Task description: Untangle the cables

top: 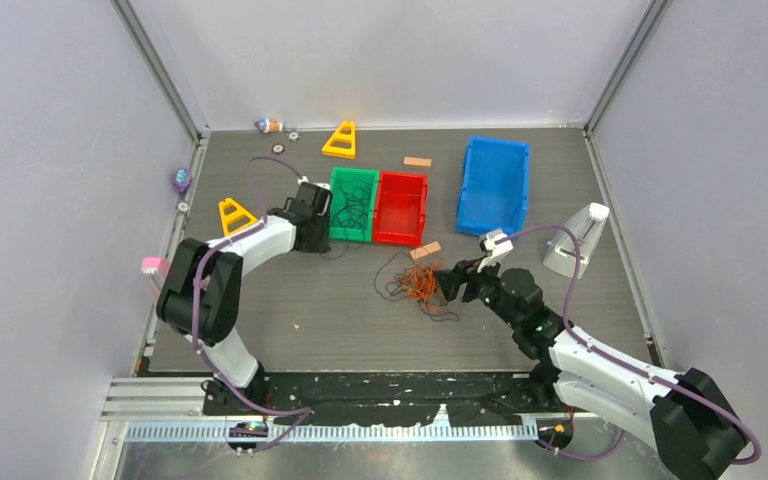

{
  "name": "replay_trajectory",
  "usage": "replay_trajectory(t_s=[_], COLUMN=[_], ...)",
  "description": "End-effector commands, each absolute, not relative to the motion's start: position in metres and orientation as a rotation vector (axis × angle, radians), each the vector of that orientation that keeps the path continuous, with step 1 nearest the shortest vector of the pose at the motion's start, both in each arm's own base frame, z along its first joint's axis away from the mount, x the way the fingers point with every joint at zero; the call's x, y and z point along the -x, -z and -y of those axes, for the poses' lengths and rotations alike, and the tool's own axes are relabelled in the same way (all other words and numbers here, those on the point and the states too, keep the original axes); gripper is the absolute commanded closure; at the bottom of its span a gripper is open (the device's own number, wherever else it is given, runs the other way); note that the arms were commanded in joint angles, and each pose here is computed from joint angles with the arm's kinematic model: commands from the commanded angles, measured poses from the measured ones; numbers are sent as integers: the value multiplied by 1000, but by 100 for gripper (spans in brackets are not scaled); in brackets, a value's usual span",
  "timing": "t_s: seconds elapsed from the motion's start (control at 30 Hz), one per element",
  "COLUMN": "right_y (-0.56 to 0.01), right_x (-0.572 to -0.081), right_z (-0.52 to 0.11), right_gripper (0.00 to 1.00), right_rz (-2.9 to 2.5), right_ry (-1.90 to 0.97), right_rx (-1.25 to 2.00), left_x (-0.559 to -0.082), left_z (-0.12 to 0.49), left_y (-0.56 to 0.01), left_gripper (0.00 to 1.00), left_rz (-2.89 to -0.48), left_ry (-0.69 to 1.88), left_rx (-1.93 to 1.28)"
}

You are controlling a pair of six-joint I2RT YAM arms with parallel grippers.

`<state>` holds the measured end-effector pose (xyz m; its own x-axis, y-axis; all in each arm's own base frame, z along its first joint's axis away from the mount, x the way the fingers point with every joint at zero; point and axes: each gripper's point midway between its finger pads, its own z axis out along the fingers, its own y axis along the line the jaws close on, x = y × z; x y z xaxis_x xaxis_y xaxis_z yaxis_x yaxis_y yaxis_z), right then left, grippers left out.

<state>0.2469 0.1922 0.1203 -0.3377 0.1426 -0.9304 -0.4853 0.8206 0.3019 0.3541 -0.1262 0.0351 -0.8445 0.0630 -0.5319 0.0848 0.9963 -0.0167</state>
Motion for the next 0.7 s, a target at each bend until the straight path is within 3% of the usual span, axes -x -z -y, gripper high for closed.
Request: replay_trajectory(t_s=[0.0, 0.33, 0.67], right_y=[-133, -133, -133], right_x=[-251, -253, -254], right_z=[-190, -189, -186], right_gripper=[32, 34, 35], right_rz=[-1755, -1758, -1758], right_ry=[-651, -640, -622], right_rx=[241, 233, 220], left_x=[-365, -367, -417], left_z=[122, 118, 140], left_y=[-46, -103, -142], left_gripper=[99, 100, 100], left_rz=[-2548, -2437, -2428], left_ry=[53, 48, -47], left_rx=[-55, -56, -129])
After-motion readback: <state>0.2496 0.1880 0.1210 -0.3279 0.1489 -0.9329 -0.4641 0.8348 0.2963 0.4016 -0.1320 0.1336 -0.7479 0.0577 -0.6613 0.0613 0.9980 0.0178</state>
